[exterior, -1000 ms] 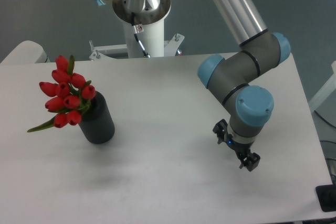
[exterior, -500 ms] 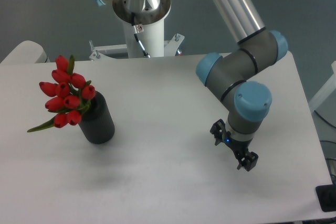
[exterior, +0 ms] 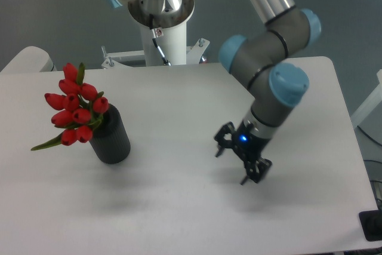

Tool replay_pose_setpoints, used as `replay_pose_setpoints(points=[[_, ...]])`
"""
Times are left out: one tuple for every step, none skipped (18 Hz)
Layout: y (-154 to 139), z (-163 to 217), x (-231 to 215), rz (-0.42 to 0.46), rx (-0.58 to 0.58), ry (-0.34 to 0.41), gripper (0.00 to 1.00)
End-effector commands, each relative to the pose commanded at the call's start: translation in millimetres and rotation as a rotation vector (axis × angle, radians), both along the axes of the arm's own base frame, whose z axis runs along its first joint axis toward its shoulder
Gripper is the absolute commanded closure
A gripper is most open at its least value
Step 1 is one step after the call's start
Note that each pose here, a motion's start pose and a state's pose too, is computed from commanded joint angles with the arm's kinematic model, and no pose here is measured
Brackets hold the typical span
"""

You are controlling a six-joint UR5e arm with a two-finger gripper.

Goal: Pick up the flowers from the vase
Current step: 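Move the open gripper toward the red tulip stems above the black vase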

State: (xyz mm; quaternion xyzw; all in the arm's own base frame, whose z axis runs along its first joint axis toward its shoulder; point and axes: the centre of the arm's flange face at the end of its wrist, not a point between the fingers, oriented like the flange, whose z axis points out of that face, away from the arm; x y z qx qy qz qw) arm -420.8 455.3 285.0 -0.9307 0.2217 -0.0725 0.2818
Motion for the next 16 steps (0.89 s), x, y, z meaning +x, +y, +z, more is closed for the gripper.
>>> replay_pose_setpoints(points=[[-4.3,6.7,13.1,-0.001,0.029,-0.017,0.0],[-7.8,11.4,25.6,-0.003,0.053,-0.032,0.0],[-10.3,18.9,35.6,-0.005,0.077,-0.039,0.0],[-13.0,29.1,46.3,-0.006,0.105,-0.045,0.0],[-17.1,36.3,58.1,-0.007,0.129,-0.064,0.0],[-20.8,44.3,69.8,-0.008,0.157,-0.086,0.0],[-25.2,50.9,81.6,-0.014,0.181,-0.103,0.0],[-28.9,53.4,92.4,-0.028,0.21,-0.118,0.0],[-29.9,54.2,100.6,-0.041,0.243,-0.134,0.0],[-30.9,55.0,107.7,-0.045,0.269,-0.15,0.0],[-32.6,52.3,112.3,-0.044,0.277,-0.165,0.0],[-34.1,49.3,118.1,-0.045,0.274,-0.173,0.0],[-37.8,50.7,126.5,-0.045,0.277,-0.177,0.0],[-41.7,56.3,137.4,-0.041,0.29,-0.183,0.0],[-41.3,59.0,146.6,-0.049,0.303,-0.19,0.0],[-39.3,58.1,154.1,-0.059,0.312,-0.202,0.0]])
